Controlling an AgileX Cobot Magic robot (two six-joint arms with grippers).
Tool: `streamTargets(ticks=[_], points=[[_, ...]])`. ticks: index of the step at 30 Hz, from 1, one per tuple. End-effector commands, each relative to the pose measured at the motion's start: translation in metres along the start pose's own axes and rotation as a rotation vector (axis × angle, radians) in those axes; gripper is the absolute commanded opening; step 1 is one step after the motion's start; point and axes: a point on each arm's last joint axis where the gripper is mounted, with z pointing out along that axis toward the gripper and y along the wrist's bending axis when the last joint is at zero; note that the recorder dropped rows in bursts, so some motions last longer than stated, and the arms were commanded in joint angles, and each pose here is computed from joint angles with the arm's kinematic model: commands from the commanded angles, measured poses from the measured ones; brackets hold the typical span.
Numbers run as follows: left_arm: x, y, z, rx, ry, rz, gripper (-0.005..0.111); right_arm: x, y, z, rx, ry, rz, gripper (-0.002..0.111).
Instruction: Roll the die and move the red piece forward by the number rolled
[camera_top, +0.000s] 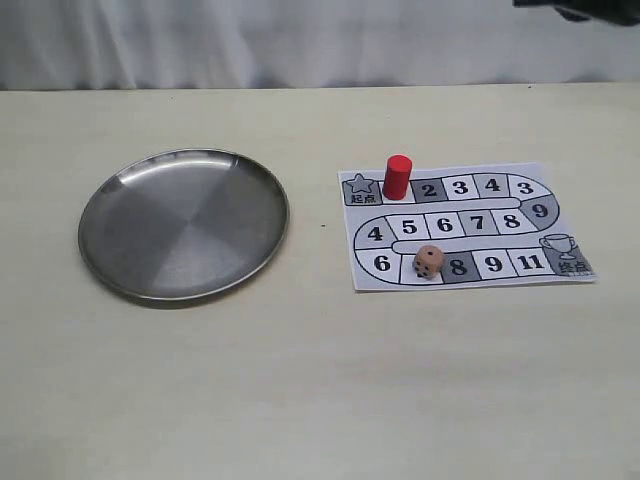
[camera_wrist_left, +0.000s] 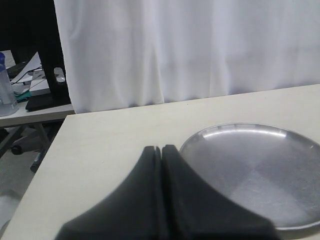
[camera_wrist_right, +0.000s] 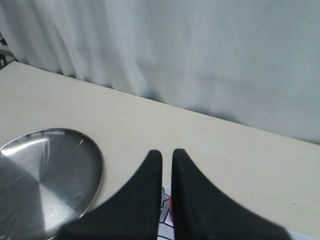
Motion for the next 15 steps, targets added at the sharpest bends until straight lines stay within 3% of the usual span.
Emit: streamTargets(ticks=[1, 8, 12, 15], points=[[-0.001, -0.001, 0.0, 0.011, -0.021, -0.009, 0.0, 0.044, 0.006, -0.034, 0.073, -0.067, 0.09, 0.004], [-0.001, -0.001, 0.0, 0.011, -0.021, -0.009, 0.0, 0.15, 0.011, -0.075, 0.215, -0.079, 0.17, 0.004], [-0.001, -0.001, 0.0, 0.011, -0.021, -0.009, 0.0, 0.194, 0.015, -0.092, 0.246, -0.119, 0.307, 0.004], [-0.001, -0.001, 0.0, 0.011, -0.021, -0.009, 0.0, 0.225, 0.02, -0.101, 0.241, -0.124, 0.267, 0.004]])
